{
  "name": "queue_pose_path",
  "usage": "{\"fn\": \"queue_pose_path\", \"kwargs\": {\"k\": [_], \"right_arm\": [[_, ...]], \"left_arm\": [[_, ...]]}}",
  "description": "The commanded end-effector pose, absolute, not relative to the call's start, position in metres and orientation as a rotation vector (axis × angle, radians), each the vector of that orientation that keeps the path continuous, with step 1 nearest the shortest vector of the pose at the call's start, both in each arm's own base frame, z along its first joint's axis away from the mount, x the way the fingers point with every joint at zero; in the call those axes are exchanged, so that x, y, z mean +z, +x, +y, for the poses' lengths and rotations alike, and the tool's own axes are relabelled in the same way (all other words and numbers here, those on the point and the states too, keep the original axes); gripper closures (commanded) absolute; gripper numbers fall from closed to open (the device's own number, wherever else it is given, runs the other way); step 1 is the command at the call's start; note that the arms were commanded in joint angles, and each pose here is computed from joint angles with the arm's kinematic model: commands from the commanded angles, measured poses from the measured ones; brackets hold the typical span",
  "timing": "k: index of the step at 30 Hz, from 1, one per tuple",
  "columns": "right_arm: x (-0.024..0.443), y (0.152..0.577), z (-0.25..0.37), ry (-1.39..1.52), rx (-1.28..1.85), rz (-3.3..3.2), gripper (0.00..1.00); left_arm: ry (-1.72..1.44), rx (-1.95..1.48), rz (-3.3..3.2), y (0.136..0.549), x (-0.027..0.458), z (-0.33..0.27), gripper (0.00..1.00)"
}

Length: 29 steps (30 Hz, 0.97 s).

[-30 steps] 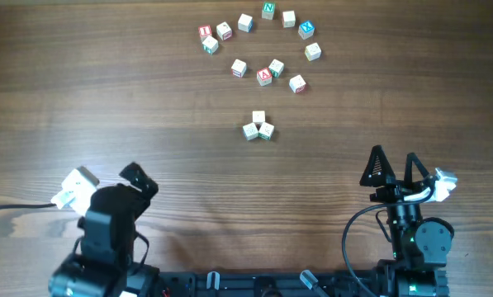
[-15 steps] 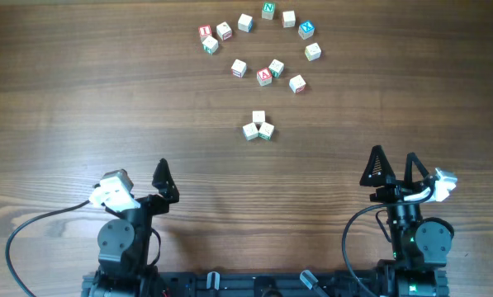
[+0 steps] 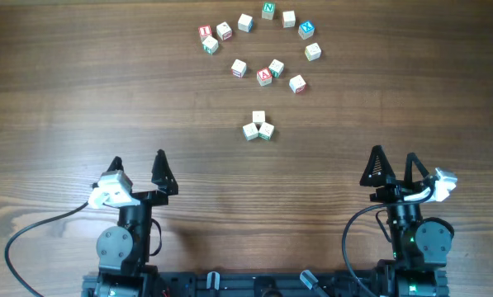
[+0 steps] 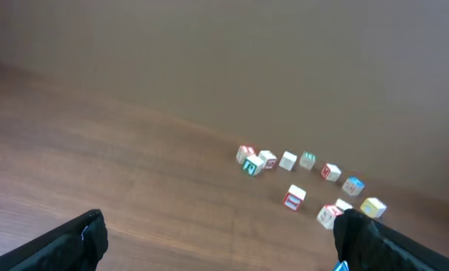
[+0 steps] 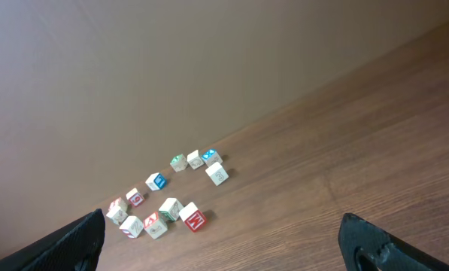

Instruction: Form a circle

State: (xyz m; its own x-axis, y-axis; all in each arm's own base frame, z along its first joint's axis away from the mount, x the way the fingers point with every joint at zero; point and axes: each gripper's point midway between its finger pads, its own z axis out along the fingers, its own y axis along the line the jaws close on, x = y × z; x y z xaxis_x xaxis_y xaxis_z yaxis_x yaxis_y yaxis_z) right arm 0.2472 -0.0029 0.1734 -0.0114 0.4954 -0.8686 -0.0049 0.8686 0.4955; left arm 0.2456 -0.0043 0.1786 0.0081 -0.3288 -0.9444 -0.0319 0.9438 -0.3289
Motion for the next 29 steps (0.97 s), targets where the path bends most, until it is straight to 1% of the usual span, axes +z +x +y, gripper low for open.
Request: {"fn": "queue_pose_path", "kwargs": {"k": [1, 29], "right_arm": [[0.175, 0.2469, -0.0011, 0.378, 0.407, 1.539, 0.0], [0.175, 0.2469, -0.0011, 0.378, 0.407, 1.539, 0.0]], "left_arm": [[-0.289, -0.207, 1.608, 0.2455, 0.1603, -0.0019, 0.0], [-0.279, -0.199, 1.604, 0.2457, 0.1616, -0.002, 0.0]]}}
